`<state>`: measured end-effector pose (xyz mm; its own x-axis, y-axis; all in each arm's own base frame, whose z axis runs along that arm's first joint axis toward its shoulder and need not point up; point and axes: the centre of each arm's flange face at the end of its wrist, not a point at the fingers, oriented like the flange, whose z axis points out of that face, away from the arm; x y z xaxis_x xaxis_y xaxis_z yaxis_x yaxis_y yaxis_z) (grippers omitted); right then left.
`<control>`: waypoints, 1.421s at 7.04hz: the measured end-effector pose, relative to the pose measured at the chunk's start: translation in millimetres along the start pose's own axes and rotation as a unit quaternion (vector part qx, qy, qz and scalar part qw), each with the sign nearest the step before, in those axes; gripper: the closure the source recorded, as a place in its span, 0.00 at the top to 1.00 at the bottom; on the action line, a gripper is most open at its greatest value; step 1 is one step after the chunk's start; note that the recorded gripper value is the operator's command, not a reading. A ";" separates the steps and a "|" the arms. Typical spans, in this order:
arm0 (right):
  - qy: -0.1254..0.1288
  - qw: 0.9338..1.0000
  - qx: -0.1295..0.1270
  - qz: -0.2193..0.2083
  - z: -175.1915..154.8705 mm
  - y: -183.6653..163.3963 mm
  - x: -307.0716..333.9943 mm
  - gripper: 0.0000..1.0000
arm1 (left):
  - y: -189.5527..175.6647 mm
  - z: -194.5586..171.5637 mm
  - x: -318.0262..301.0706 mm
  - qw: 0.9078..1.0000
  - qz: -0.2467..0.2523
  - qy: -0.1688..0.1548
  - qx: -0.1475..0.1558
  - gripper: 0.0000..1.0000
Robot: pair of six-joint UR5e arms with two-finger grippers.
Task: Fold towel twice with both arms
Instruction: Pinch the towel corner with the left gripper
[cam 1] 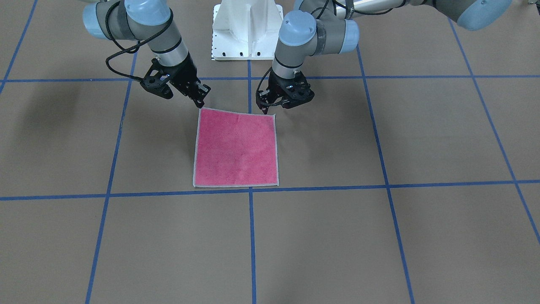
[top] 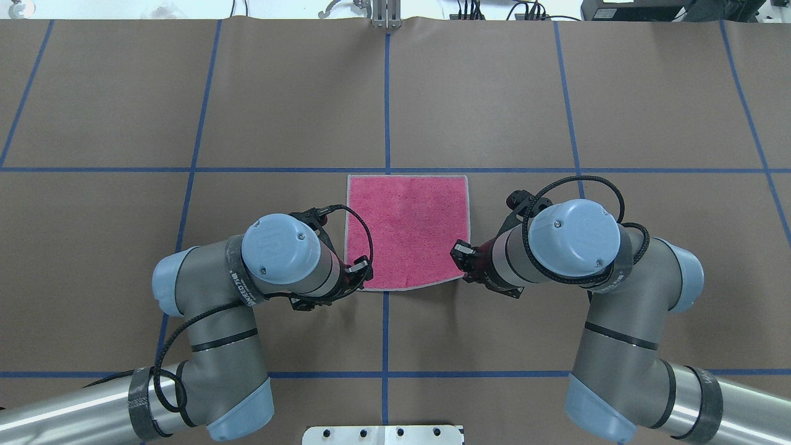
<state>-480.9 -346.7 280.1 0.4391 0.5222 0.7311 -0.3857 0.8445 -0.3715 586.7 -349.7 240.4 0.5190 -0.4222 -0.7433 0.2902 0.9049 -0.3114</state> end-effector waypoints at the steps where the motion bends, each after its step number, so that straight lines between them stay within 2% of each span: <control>1: 0.000 1.000 0.000 0.000 0.3 0.0 0.2 0.00 | 0.5 0.9 0.2 1.000 0.001 0.000 0.000 0.65; 10: 0.003 1.000 0.001 0.001 2.1 -0.8 1.7 0.00 | -3.6 6.0 0.4 1.000 0.005 -0.003 0.012 0.57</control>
<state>-481.6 -346.8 282.8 0.4429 0.5237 0.7277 -0.3873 0.8438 -0.3715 590.6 -353.4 244.8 0.5258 -0.4141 -0.7430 0.3046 0.9072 -0.2900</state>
